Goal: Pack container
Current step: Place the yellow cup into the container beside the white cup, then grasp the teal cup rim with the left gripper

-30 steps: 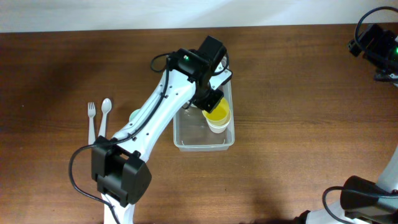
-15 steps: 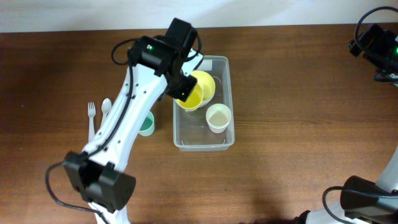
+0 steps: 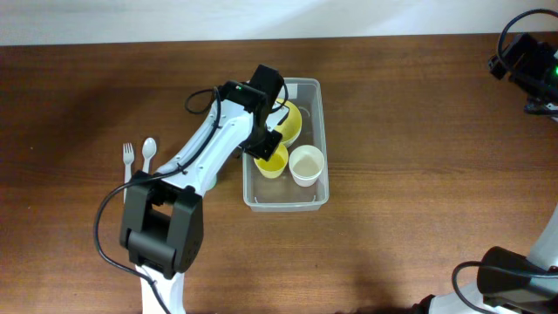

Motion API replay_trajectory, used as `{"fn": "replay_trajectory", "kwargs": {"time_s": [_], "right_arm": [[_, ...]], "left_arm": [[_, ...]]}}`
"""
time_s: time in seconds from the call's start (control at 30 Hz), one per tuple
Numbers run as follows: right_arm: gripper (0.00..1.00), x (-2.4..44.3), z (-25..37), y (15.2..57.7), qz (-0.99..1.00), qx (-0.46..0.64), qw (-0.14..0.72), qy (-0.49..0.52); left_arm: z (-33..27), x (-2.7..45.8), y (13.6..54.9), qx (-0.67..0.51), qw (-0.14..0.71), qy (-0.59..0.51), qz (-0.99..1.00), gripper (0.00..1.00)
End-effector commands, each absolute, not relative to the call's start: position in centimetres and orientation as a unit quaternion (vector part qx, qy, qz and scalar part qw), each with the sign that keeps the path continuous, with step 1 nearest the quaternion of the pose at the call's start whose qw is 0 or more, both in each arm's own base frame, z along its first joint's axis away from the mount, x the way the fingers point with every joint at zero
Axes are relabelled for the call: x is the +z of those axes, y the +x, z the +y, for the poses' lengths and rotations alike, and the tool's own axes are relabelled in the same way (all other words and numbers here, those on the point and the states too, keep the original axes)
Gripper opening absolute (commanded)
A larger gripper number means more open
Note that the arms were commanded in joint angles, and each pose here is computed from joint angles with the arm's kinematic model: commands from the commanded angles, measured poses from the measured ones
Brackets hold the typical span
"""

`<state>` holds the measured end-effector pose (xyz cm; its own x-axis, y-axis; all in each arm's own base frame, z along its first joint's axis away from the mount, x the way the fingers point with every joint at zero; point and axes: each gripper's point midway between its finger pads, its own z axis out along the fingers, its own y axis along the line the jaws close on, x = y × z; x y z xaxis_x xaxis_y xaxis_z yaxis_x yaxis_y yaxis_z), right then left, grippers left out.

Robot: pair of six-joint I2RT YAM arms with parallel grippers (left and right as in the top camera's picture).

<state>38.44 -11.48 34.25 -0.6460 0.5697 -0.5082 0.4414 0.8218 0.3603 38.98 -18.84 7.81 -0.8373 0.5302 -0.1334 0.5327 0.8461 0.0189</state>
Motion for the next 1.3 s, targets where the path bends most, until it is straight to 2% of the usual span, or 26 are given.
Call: {"fn": "replay_trajectory", "kwargs": {"time_s": [0.0,0.13,0.3,0.47,0.67,0.9,1.03,1.1,1.2,1.27], "right_arm": [[0.99,34.1,-11.7,38.5,0.900,0.101,0.313,0.286],[0.99,34.1,-11.7,38.5,0.900,0.101,0.313,0.286],[0.99,34.1,-11.7,38.5,0.900,0.101,0.313,0.286],[0.99,34.1,-11.7,38.5,0.900,0.101,0.313,0.286],[0.99,34.1,-11.7,38.5,0.900,0.101,0.313,0.286],[0.99,34.1,-11.7,38.5,0.900,0.101,0.313,0.286],[0.99,34.1,-11.7,38.5,0.900,0.101,0.313,0.286],[0.99,34.1,-11.7,38.5,0.900,0.101,0.313,0.286],[0.99,34.1,-11.7,38.5,0.900,0.101,0.313,0.286],[0.99,34.1,-11.7,38.5,0.900,0.101,0.313,0.286]], "left_arm": [[-19.0,6.8,38.8,-0.015,0.054,0.280,0.958,0.19],[-19.1,9.6,39.4,-0.017,0.068,0.278,0.958,0.39],[-17.8,18.1,39.8,-0.016,0.117,0.265,0.957,0.46],[-12.5,22.6,37.6,-0.001,0.106,0.208,0.972,0.49],[-4.6,19.1,36.1,0.007,0.015,0.090,0.996,0.48],[-2.9,10.6,36.0,-0.027,-0.016,0.050,0.998,0.49],[-3.0,6.1,36.0,-0.030,-0.006,0.050,0.998,0.49],[-3.0,4.8,35.8,-0.030,-0.005,0.047,0.998,0.48],[-3.0,3.8,35.2,-0.030,-0.010,0.045,0.998,0.15],[-3.0,4.3,35.6,-0.030,-0.002,0.046,0.999,0.02]]}}
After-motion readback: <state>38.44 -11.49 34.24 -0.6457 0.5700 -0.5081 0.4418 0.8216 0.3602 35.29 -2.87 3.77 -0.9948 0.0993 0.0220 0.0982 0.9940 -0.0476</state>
